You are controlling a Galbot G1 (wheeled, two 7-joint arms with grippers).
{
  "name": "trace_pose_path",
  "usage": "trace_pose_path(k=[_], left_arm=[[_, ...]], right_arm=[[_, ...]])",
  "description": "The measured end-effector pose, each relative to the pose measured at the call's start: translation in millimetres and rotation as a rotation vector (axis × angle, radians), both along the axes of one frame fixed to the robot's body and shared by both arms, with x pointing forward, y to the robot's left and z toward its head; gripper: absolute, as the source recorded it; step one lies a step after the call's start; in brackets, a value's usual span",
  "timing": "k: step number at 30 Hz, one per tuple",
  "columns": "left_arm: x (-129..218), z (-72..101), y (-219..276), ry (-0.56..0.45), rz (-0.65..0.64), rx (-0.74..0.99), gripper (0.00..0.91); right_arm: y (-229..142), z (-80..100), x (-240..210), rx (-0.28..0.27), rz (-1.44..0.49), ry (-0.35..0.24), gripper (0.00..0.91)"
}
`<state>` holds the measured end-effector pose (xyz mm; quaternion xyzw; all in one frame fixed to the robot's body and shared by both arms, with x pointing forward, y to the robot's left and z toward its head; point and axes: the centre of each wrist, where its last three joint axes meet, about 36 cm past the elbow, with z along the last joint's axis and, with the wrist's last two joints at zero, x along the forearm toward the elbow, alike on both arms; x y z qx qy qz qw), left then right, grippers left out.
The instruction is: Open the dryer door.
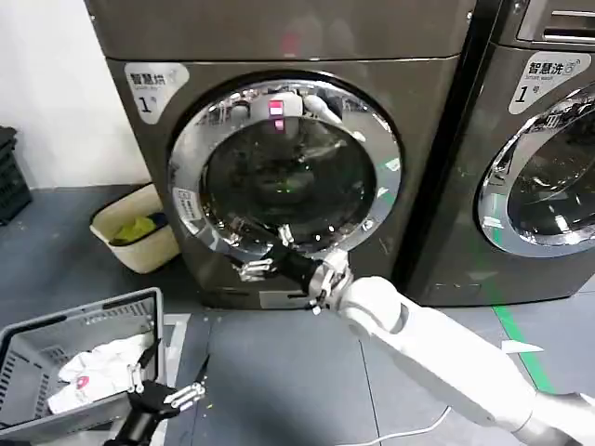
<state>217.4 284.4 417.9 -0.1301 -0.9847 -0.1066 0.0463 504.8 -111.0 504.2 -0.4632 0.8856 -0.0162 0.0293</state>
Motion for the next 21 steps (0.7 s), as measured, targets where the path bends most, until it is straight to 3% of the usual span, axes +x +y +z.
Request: trace_pose_path(k=[21], left_arm=[[-1, 1.5, 0, -0.002, -0.002, 0.000, 0.907]], right_arm=[[22, 4.6, 28, -0.010, 0.019, 0.005, 0.907]])
